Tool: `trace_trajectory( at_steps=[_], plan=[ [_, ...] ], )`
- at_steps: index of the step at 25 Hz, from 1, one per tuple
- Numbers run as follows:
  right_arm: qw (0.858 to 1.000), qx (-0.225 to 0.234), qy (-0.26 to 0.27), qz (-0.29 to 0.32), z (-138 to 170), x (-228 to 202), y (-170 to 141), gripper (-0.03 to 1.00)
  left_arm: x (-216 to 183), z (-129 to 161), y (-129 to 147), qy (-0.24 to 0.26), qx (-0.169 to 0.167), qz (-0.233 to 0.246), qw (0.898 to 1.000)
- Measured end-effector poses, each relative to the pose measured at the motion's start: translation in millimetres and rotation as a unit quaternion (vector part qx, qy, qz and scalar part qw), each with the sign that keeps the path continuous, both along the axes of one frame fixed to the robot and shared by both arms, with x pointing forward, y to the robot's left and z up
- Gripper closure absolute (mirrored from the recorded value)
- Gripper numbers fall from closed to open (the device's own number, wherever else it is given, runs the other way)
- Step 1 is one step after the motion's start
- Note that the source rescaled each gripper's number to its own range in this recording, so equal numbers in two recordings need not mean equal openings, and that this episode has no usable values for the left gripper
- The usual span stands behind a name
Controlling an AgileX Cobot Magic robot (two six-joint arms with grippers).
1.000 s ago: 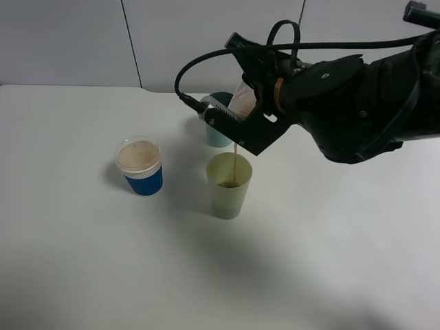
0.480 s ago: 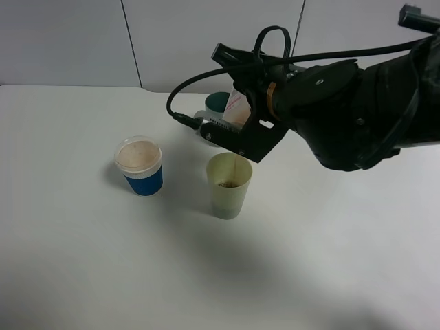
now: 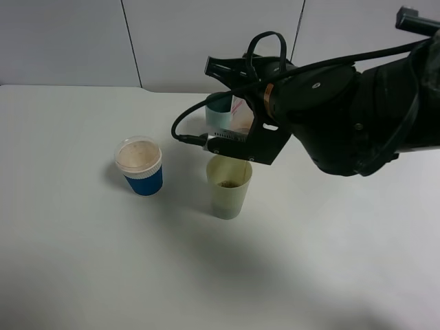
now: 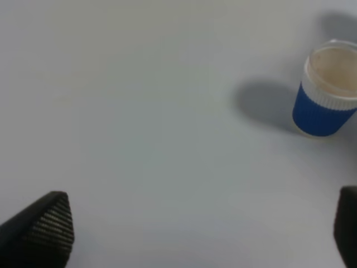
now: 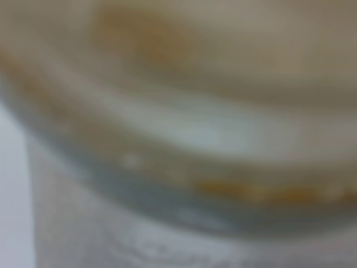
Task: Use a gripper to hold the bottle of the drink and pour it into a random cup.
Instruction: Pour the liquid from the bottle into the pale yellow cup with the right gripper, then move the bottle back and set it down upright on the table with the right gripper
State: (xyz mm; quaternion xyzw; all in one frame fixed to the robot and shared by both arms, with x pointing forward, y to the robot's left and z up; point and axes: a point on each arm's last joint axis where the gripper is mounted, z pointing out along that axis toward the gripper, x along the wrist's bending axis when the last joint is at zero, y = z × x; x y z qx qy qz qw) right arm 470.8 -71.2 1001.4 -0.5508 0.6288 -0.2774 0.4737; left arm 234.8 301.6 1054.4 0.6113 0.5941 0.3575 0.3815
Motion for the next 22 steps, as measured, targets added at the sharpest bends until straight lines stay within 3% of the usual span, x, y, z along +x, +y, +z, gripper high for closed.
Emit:
trace_trajectory(
  at_steps=[8,13,16,18,20,22],
  plan=[
    [0.999,-0.03,-0.011,0.004,0.9,0.7,-1.5,0.97,0.0,0.0,0.0,0.0,0.0,0.0,1.0],
    [1.0,0.005,-0.005,-0.011,0.9,0.7,-1.5,0.97,0.0,0.0,0.0,0.0,0.0,0.0,1.0],
    [0.996,0.079,0.009,-0.043,0.9,0.6,-1.4,0.97,0.0,0.0,0.0,0.0,0.0,0.0,1.0],
    [0.983,0.162,0.025,-0.078,0.8,0.6,-1.2,0.97,0.0,0.0,0.0,0.0,0.0,0.0,1.0],
    [0.964,0.237,0.04,-0.11,0.7,0.5,-1.1,0.97,0.0,0.0,0.0,0.0,0.0,0.0,1.0],
    [0.934,0.321,0.059,-0.146,0.1,1.6,-1.7,0.97,0.0,0.0,0.0,0.0,0.0,0.0,1.0]
  ],
)
